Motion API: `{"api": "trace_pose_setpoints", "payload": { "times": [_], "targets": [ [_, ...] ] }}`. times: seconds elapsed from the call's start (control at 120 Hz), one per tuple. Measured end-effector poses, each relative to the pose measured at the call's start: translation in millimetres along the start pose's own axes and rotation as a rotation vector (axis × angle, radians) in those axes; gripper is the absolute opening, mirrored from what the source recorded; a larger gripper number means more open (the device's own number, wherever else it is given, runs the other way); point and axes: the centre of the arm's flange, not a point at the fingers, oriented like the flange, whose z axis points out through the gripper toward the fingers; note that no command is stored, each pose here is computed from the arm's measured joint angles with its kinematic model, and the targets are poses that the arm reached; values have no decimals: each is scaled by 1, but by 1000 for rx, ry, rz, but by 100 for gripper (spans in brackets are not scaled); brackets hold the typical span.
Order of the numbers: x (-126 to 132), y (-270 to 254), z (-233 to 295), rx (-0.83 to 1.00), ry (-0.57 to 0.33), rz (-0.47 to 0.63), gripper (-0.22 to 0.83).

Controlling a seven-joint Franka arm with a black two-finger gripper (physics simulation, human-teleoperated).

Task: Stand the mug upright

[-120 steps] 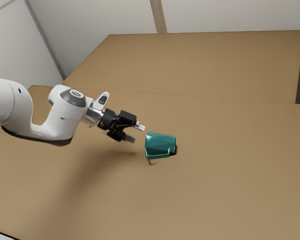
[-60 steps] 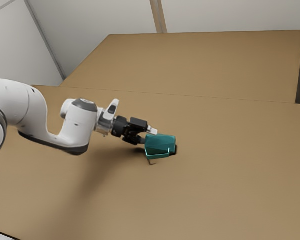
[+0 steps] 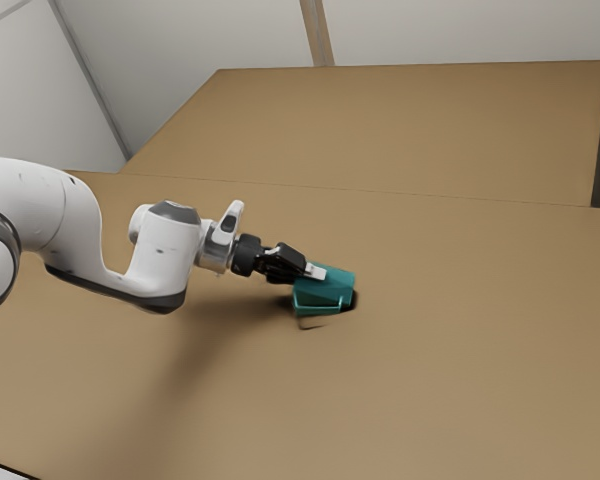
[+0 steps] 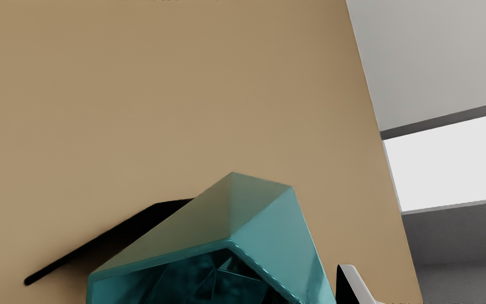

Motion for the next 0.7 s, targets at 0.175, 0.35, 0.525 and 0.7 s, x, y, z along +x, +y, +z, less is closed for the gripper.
{"api": "trace_pose_setpoints", "payload": {
  "times": [0.175, 0.35, 0.525, 0.7],
  "targets": [
    [3, 6, 1, -3, -1, 46, -13],
    [11, 30, -6, 24, -14, 137, -15],
    [17, 63, -27, 216, -188, 346, -16],
    [7, 102, -35, 479, -425, 543, -16]
  ]
}}
